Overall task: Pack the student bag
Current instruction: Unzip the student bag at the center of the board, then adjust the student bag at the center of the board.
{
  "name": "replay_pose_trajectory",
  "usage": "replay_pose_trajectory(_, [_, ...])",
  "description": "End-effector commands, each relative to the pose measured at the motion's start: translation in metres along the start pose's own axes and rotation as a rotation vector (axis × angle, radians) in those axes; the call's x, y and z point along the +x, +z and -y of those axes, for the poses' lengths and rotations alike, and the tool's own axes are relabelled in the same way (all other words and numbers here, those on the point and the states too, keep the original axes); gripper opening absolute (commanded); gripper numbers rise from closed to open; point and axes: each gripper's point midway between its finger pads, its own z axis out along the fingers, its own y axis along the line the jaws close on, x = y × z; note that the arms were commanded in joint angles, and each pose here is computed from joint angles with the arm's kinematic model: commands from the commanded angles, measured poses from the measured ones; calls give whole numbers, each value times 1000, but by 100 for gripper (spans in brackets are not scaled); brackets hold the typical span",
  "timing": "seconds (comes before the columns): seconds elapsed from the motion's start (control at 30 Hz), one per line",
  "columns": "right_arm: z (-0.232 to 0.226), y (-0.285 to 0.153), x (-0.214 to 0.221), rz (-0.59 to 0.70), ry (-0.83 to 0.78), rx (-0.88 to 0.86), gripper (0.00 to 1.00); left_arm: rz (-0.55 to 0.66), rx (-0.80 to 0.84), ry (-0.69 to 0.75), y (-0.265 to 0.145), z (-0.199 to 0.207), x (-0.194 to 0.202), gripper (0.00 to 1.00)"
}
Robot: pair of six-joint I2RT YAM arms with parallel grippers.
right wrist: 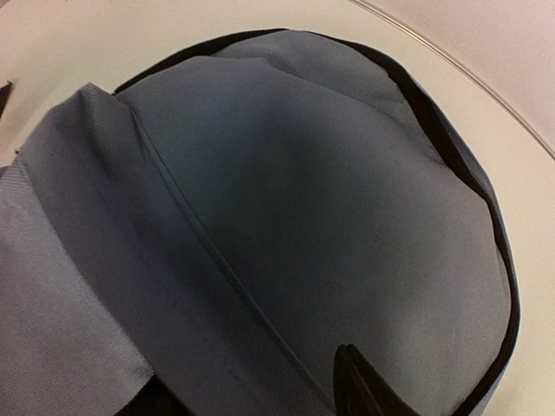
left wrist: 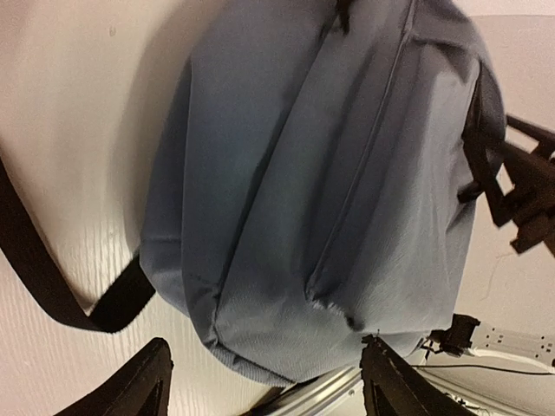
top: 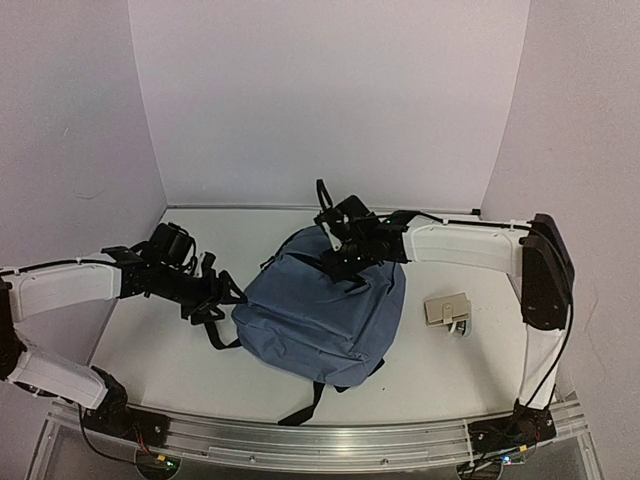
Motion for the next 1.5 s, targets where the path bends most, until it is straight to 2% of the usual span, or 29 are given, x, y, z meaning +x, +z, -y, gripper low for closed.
replay_pose_trajectory(0.0, [13,4,-18,28,-11,28,35,-5,68,-51,-1,22,16,62])
replay_pose_trajectory(0.1, [10,4,-13,16,-8,5,14,-31,141,-50,13,35,23,40])
replay_pose_trajectory(0.2, [6,5,-3,-5,-2,-22,0,-44,213,-49,30,47,19,33])
replay_pose_trajectory(0.3, [-4,0,7,-27,13,-93,0,-30,200,-23,44,48,8,32])
replay_pose_trajectory(0.43, [-26,-14,16,-42,44,-245,0,67,151,10,49,42,-25,30])
replay_pose_trajectory(0.63, [-62,-45,20,-55,82,-497,0,243,90,11,28,8,-106,27])
replay_pose_trajectory(0.77, [-86,-61,16,-28,144,-652,0,326,97,80,10,17,-162,27])
replay_pose_trajectory(0.83, [-87,-65,13,-7,192,-664,0,341,85,123,8,22,-181,29])
replay_pose_trajectory(0.9, [-79,-59,12,10,261,-615,0,372,3,168,2,20,-199,31])
replay_pose_trajectory(1.0, [-61,-48,16,27,369,-509,0,432,-136,216,-19,15,-213,41])
replay_pose_trajectory(1.13, [-52,-43,22,71,547,-493,0,464,-190,338,-42,43,-193,57])
replay_pose_trajectory(1.27, [-42,-47,27,138,712,-507,0,381,-179,441,-30,85,-140,65])
replay_pose_trajectory(1.47, [-35,-44,32,162,744,-480,0,253,-171,436,9,114,-80,74])
